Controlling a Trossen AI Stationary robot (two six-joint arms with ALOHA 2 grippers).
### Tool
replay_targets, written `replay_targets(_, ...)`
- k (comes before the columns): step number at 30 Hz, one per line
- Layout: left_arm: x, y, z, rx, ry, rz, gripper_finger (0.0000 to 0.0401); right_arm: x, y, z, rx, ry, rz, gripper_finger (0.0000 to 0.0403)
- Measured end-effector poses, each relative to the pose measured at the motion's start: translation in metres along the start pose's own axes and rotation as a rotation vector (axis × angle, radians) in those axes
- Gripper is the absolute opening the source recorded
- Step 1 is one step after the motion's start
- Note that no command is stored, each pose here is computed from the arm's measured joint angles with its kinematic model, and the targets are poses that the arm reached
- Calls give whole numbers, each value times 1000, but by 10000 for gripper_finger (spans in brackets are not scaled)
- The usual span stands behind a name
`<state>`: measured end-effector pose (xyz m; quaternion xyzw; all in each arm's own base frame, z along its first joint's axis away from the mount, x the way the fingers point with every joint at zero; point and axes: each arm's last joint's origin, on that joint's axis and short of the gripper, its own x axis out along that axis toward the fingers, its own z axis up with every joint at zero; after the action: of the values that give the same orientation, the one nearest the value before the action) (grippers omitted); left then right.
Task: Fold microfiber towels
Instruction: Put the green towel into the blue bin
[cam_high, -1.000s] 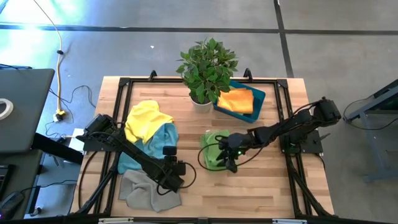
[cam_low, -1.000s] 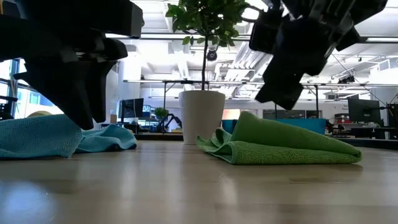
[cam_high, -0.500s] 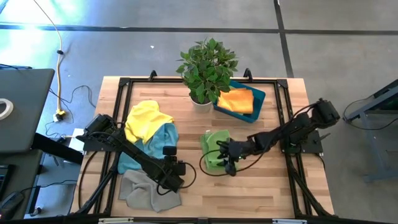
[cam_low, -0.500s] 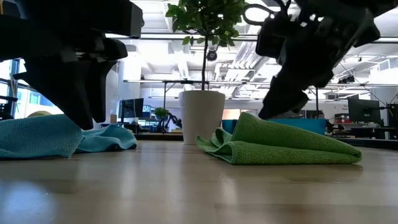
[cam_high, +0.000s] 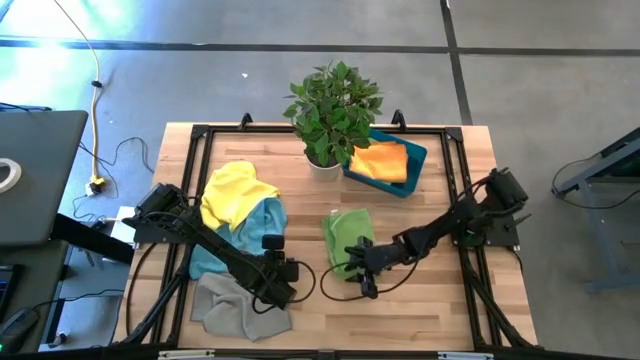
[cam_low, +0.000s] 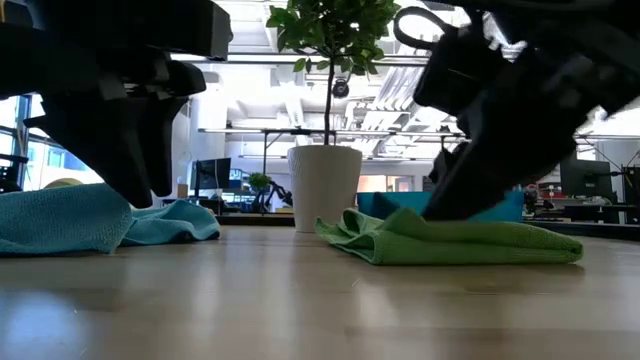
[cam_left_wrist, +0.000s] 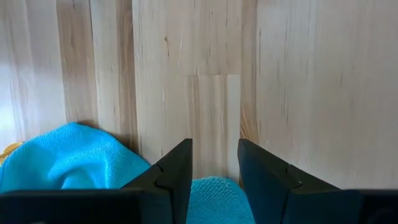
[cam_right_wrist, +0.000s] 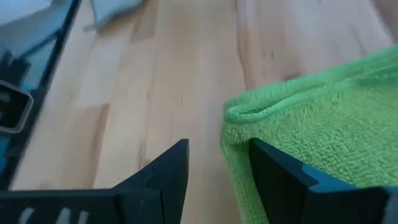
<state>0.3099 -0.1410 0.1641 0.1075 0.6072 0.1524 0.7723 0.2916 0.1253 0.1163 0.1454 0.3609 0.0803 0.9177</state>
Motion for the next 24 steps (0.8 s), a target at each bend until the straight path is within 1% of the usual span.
replay_targets(3,0,0,0,0,-1,-1,119,5,2,-8,-66,14,-34,161)
replay_targets(6,0,0,0,-2,-3,-2,119,5,6,-11,-135,15,-39,161)
replay_targets(12,0,-1,1,-6,-12,-7,119,-3,27,6,-266,-36,-39,161)
replay_targets(17,0,-1,2,-8,-15,-9,119,-6,32,4,-326,48,-165,161)
replay_targets(20,0,-1,2,-9,-17,-10,119,-7,30,-3,-350,97,-246,161)
replay_targets(24,0,-1,2,-10,-19,-11,119,-9,30,-8,-370,123,-286,161)
